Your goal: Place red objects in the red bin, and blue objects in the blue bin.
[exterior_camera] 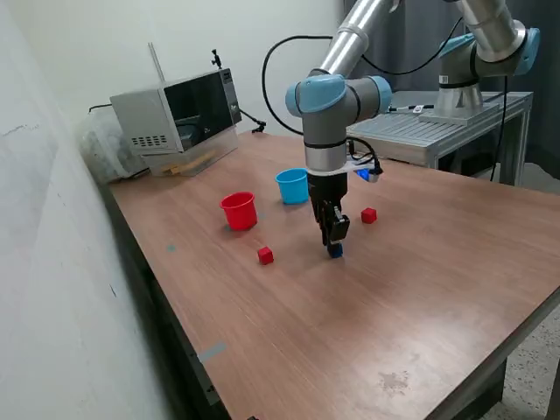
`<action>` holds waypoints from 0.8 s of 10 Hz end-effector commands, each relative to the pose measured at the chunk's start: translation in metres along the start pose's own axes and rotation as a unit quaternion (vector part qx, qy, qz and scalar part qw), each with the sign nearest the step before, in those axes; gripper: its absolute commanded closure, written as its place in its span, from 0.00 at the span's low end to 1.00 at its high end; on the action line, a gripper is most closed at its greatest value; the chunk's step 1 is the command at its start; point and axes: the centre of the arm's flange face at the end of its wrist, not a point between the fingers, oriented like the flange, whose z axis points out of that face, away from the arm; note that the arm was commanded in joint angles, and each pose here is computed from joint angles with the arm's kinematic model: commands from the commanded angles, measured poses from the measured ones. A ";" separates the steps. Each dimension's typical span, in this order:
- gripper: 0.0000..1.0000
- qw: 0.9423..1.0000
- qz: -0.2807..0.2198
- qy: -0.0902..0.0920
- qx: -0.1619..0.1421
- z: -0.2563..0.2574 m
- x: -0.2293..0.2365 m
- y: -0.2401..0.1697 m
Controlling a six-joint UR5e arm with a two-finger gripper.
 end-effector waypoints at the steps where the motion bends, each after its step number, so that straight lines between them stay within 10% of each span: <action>1: 1.00 0.999 -0.014 0.014 -0.033 -0.060 0.000 0.003; 5: 1.00 0.998 -0.037 0.016 -0.046 -0.168 -0.036 -0.036; 8: 1.00 0.998 0.064 -0.008 -0.016 -0.145 -0.179 0.005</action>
